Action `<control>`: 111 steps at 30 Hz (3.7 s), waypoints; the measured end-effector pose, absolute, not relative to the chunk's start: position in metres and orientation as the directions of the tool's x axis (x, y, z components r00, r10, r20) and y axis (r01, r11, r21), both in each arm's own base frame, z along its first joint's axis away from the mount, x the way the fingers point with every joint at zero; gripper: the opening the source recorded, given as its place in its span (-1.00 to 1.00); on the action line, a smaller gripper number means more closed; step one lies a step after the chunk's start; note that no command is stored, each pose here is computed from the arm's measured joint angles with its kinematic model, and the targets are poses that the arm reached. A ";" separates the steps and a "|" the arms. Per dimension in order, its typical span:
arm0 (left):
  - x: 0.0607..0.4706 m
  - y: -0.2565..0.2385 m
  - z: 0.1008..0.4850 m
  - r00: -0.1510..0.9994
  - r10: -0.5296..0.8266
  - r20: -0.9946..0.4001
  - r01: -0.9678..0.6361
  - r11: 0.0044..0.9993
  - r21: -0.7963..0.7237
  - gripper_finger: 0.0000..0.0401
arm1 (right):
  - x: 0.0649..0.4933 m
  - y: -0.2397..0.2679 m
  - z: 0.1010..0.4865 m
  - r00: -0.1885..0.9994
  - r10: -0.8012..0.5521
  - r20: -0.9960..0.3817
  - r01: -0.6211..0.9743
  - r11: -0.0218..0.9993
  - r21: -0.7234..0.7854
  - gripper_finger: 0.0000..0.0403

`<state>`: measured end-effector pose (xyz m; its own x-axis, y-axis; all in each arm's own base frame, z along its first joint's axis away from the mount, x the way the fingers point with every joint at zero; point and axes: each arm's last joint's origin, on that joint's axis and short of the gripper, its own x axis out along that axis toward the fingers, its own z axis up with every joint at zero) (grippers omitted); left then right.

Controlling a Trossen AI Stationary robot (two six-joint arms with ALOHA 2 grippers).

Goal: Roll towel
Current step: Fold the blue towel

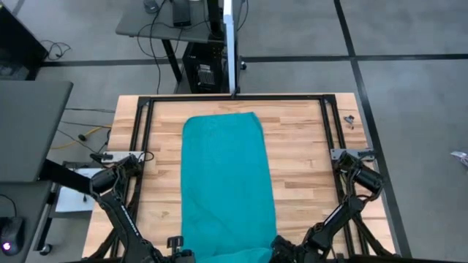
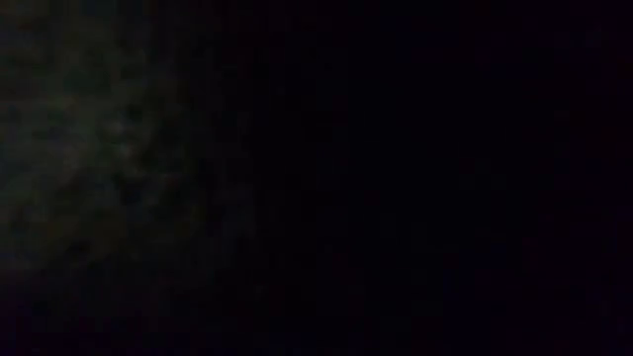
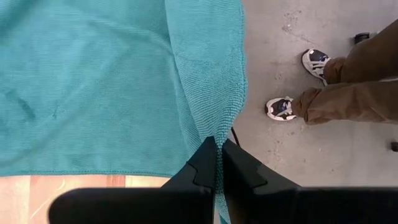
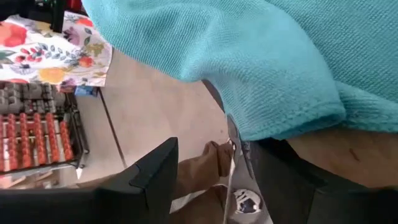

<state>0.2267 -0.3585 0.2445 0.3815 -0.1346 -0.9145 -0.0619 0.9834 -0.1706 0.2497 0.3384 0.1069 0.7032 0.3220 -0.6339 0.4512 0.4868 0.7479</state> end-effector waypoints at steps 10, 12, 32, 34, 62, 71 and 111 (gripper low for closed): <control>0.227 -0.358 0.244 0.384 -0.132 -0.914 -0.047 0.986 -0.162 -1.00 | 0.259 0.329 0.105 0.723 0.267 -0.637 0.444 0.527 0.725 -0.17; 0.227 -0.358 0.245 0.384 -0.132 -0.914 -0.054 0.985 -0.165 -1.00 | 0.263 0.325 0.104 0.727 0.250 -0.640 0.436 0.551 0.711 -0.18; 0.227 -0.358 0.245 0.384 -0.132 -0.914 -0.064 0.984 -0.169 -1.00 | 0.259 0.331 0.105 0.706 0.311 -0.636 0.391 0.578 0.716 -0.55; 0.227 -0.358 0.245 0.384 -0.133 -0.914 -0.065 0.983 -0.170 -1.00 | 0.259 0.331 0.105 0.707 0.315 -0.634 0.377 0.590 0.713 -0.71; 0.251 -0.325 0.315 0.402 -0.158 -0.902 -0.156 0.959 -0.238 -1.00 | 0.225 0.264 0.240 0.559 0.354 -0.750 0.290 0.764 0.576 -1.00; 0.249 -0.256 0.341 0.423 -0.106 -0.900 -0.209 0.955 -0.210 -1.00 | 0.226 0.242 0.244 0.510 0.357 -0.783 0.314 0.770 0.555 -1.00; 0.184 0.019 0.237 0.514 0.038 -0.857 -0.258 0.960 -0.112 -1.00 | 0.251 -0.073 0.202 0.677 0.189 -0.712 0.593 0.434 0.679 -1.00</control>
<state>0.1843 0.0192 0.2366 0.5145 0.0380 -0.8567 -0.2576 0.9597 -0.1121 0.2513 -0.0734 0.2015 0.6767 0.1888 -0.7116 0.5925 0.4341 0.6786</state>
